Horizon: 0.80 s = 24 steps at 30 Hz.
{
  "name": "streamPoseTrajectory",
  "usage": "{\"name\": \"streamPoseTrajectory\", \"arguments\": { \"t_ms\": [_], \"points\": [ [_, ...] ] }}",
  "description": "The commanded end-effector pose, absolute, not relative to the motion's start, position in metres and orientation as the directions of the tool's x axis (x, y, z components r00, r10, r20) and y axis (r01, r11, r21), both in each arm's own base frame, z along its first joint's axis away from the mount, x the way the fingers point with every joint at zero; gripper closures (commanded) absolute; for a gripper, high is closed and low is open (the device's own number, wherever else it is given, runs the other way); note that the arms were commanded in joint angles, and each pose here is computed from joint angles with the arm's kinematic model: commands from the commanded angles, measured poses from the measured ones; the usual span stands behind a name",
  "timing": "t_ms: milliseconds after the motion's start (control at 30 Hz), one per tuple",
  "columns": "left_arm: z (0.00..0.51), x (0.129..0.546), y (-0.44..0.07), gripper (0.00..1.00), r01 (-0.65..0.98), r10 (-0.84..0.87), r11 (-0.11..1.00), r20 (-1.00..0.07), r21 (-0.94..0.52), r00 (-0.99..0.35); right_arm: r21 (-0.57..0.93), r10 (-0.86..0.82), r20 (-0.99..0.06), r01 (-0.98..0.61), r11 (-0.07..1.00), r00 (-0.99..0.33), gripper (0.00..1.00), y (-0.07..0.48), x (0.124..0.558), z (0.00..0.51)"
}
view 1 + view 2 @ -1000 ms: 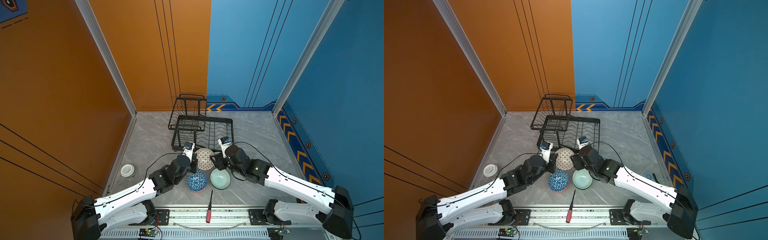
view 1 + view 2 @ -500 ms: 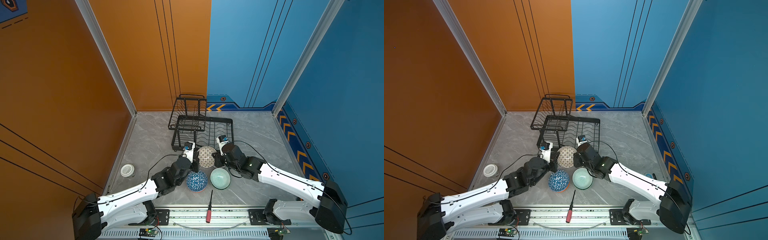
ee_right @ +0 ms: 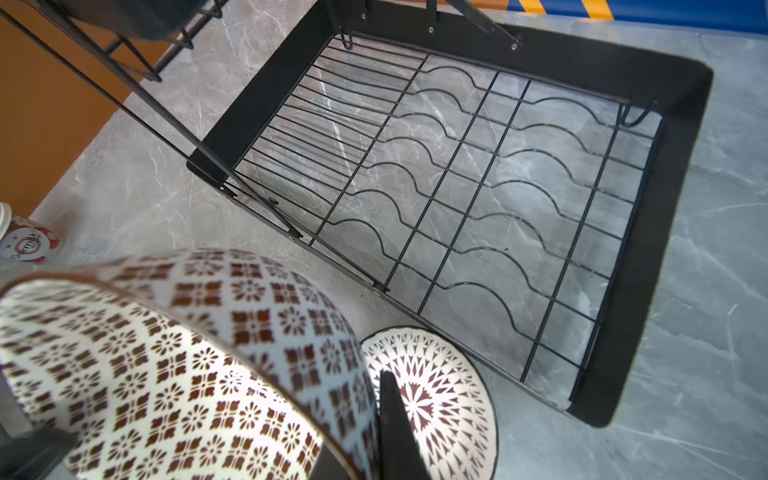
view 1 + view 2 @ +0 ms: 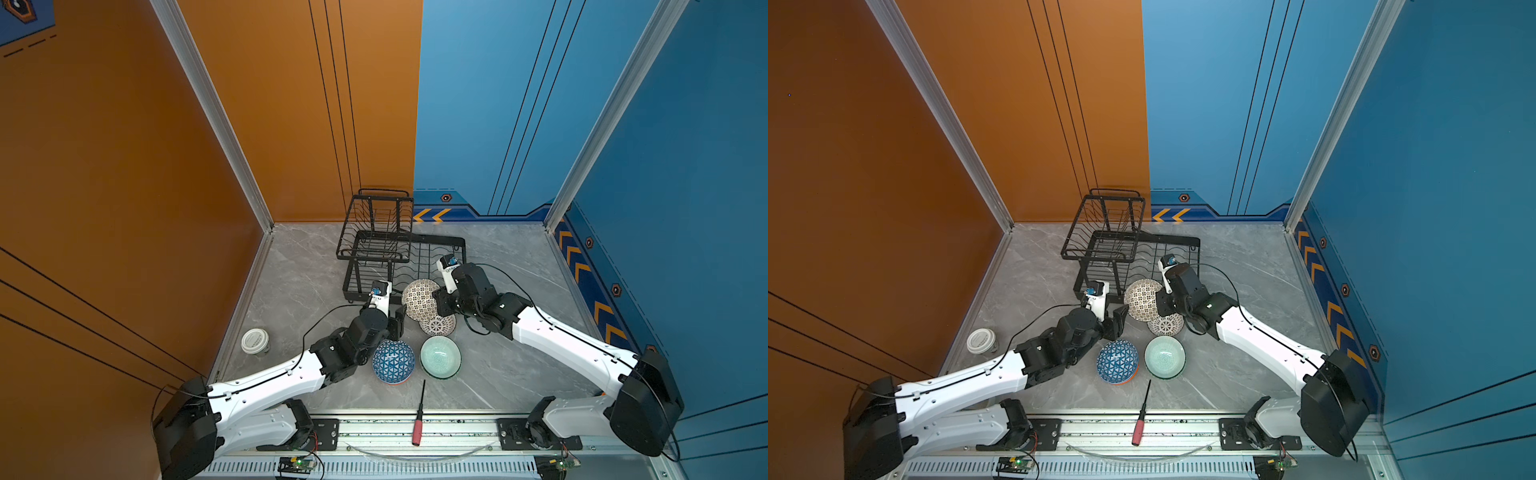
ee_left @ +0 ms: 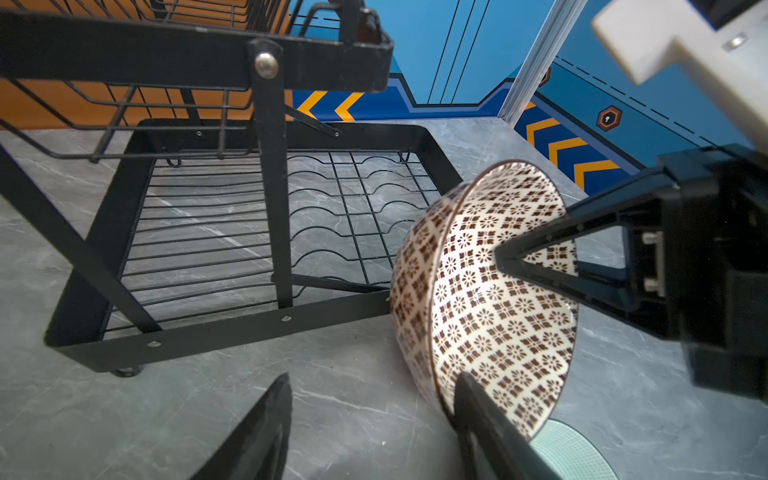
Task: Load the bowls into the dish rack
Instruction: 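Close the right gripper on the bowl rim while the left gripper releases and draws back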
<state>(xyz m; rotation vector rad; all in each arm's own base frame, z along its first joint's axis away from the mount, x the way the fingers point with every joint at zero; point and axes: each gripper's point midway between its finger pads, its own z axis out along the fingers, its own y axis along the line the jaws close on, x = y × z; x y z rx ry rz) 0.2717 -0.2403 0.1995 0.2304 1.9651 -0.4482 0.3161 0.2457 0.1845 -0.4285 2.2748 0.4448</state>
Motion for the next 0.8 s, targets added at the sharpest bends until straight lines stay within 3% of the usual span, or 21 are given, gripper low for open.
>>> {"name": "streamPoseTrajectory", "arguments": {
  "t_ms": [0,133,400,767],
  "points": [
    [0.200,0.272,-0.231,0.20,0.370,0.011,0.908,-0.874,-0.195,-0.486,0.092,-0.257,-0.814,-0.554,0.828,-0.521,1.00,0.255,0.331,0.215],
    [0.202,0.275,-0.225,0.00,0.391,0.031,0.899,-0.859,-0.199,-0.511,0.027,-0.333,-0.806,-0.592,0.806,-0.490,1.00,0.244,0.341,0.221],
    [0.192,0.287,-0.213,0.02,0.386,0.018,0.891,-0.832,-0.238,-0.554,-0.207,-0.527,-0.768,-0.637,0.742,-0.364,1.00,0.229,0.357,0.212],
    [0.160,0.299,-0.216,0.02,0.397,0.050,0.886,-0.801,-0.240,-0.596,-0.600,-0.685,-0.724,-0.416,0.683,-0.081,1.00,0.204,0.398,0.249]
  ]
}}
